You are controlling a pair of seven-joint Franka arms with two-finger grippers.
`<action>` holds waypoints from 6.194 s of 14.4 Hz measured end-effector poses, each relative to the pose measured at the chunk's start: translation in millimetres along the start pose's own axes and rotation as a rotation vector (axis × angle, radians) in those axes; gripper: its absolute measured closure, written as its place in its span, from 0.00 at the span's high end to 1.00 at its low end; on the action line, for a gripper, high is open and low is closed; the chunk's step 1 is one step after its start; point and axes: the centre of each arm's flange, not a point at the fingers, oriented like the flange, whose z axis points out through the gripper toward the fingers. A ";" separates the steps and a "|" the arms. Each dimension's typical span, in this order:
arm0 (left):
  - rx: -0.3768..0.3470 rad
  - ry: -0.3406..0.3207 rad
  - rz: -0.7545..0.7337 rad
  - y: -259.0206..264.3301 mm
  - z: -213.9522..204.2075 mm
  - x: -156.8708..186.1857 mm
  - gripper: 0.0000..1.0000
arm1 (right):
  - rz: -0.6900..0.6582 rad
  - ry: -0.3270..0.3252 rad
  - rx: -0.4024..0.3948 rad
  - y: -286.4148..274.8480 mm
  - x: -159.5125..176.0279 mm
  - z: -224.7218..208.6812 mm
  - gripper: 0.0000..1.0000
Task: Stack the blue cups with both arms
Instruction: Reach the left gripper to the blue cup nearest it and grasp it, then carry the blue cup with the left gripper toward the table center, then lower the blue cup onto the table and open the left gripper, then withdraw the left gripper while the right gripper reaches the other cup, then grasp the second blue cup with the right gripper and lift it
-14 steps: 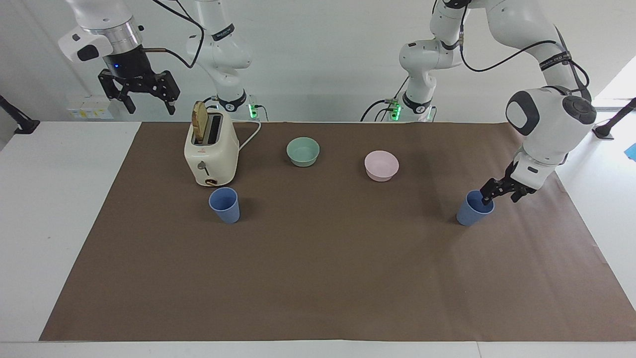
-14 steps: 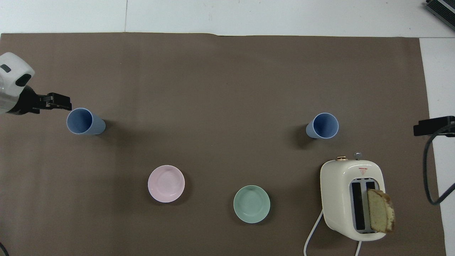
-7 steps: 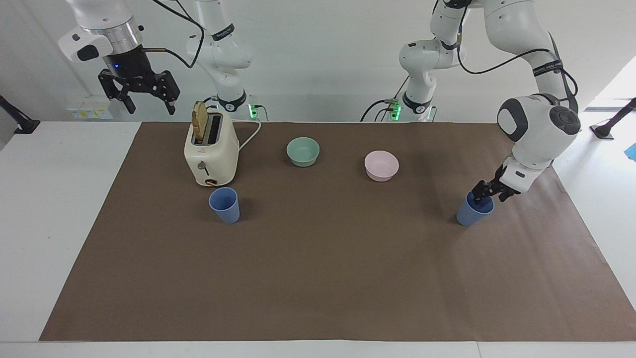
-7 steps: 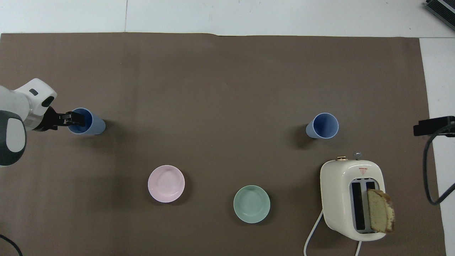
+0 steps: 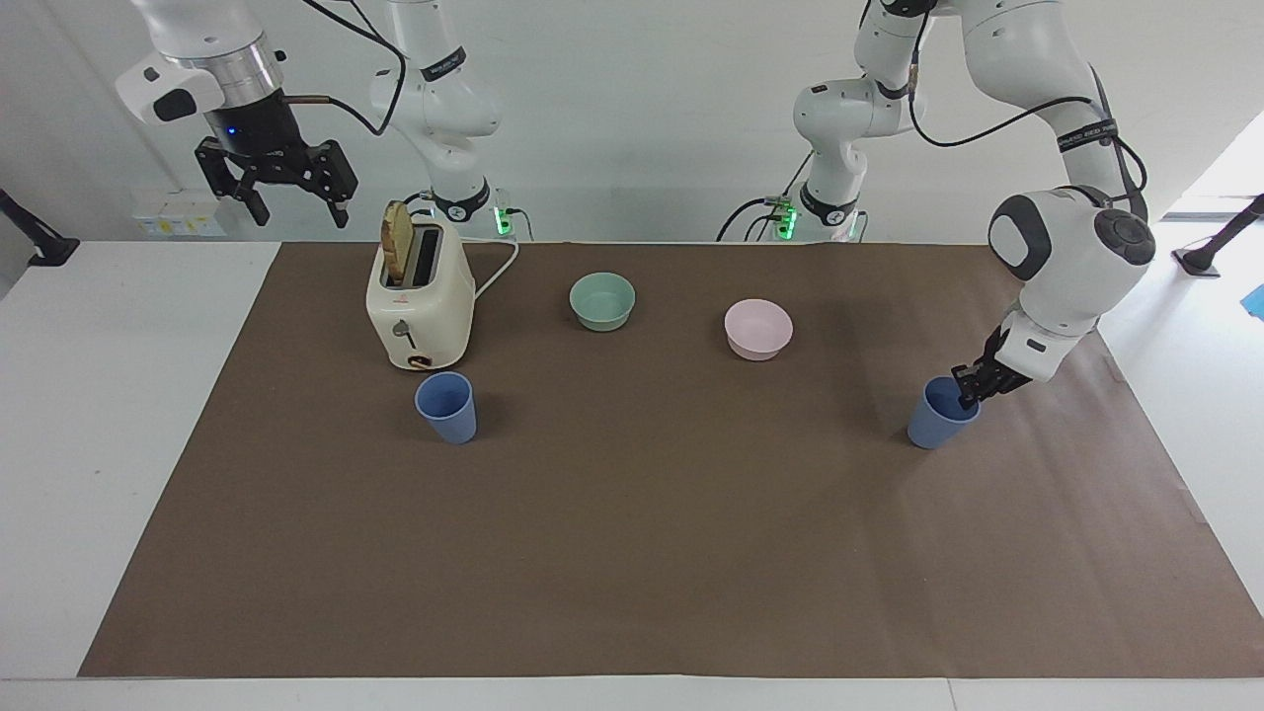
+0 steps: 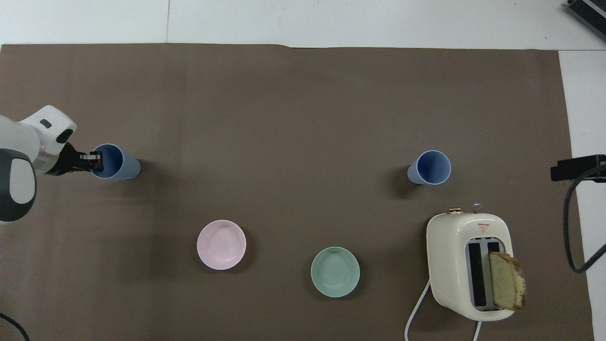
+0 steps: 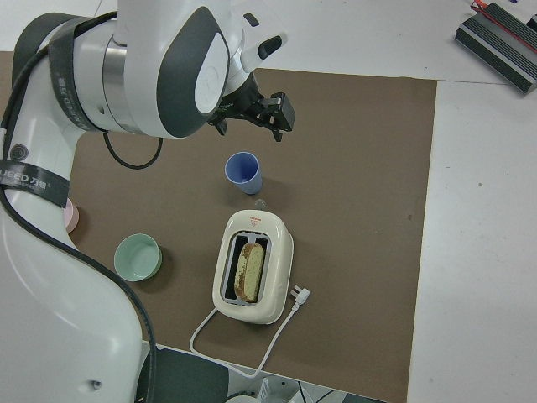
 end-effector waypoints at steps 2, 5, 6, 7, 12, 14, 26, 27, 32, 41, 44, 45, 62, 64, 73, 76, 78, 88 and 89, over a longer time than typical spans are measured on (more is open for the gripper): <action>-0.006 0.030 0.000 1.3 -14.4 7.8 0.04 | 0.000 0.000 0.000 0.0 0.0 0.0 1.00; -0.018 0.053 0.014 12.0 -49.3 18.8 0.04 | 0.000 0.000 0.000 0.0 0.0 0.0 1.00; -0.025 0.053 0.019 20.5 -65.7 21.5 0.04 | 0.000 0.000 0.000 0.0 0.0 0.0 1.00; -0.031 0.054 0.015 32.7 -82.6 23.3 0.04 | 0.000 0.000 0.000 0.0 0.0 0.0 1.00; -0.058 0.052 -0.065 140.9 -122.9 13.3 0.04 | 0.000 0.000 0.000 0.0 0.0 0.0 1.00; -0.067 0.038 -0.095 200.9 -119.6 -2.8 0.04 | 0.000 0.000 0.000 0.0 0.0 0.0 1.00; -0.034 0.045 -0.126 410.8 -7.9 -73.6 0.04 | 0.000 0.000 0.000 0.0 0.0 0.0 1.00; -0.034 0.043 -0.120 414.6 -2.1 -75.5 0.04 | 0.000 0.000 0.000 0.0 0.0 0.0 1.00; -0.021 0.022 -0.090 433.4 34.2 -88.0 0.04 | 0.000 0.000 0.000 0.0 0.0 0.0 1.00; -0.023 0.049 -0.126 414.6 21.7 -69.8 0.77 | 0.000 0.000 0.000 0.0 0.0 0.0 1.00; -0.020 0.069 -0.141 388.9 -2.3 -54.6 1.00 | 0.000 -0.003 0.000 0.0 -0.4 0.3 1.00; -0.016 0.071 -0.132 377.7 -11.3 -49.5 1.00 | 0.000 -0.005 0.000 0.0 -0.6 0.4 1.00; 0.058 -0.017 0.140 117.4 -109.1 -12.4 1.00 | -0.030 -0.035 0.030 -26.8 46.2 188.9 1.00; 0.059 -0.034 0.197 96.4 -114.8 -13.5 1.00 | -0.036 -0.023 0.039 -34.1 60.2 216.5 1.00; 0.064 -0.023 0.274 92.4 -199.0 -29.8 1.00 | -0.049 -0.078 0.052 -57.7 69.5 270.1 1.00; 0.065 -0.043 0.276 93.9 -226.5 -36.3 1.00 | -0.048 -0.066 0.056 -58.1 70.8 287.4 1.00; 0.065 -0.038 0.281 96.5 -243.1 -43.2 1.00 | -0.047 -0.064 0.059 -58.5 70.7 303.5 1.00; 0.065 -0.040 0.289 101.0 -255.9 -55.3 1.00 | -0.047 -0.086 0.063 -69.1 70.9 327.6 0.38; 0.065 -0.034 0.289 101.0 -260.2 -57.7 1.00 | -0.046 -0.086 0.063 -69.0 71.0 327.5 0.28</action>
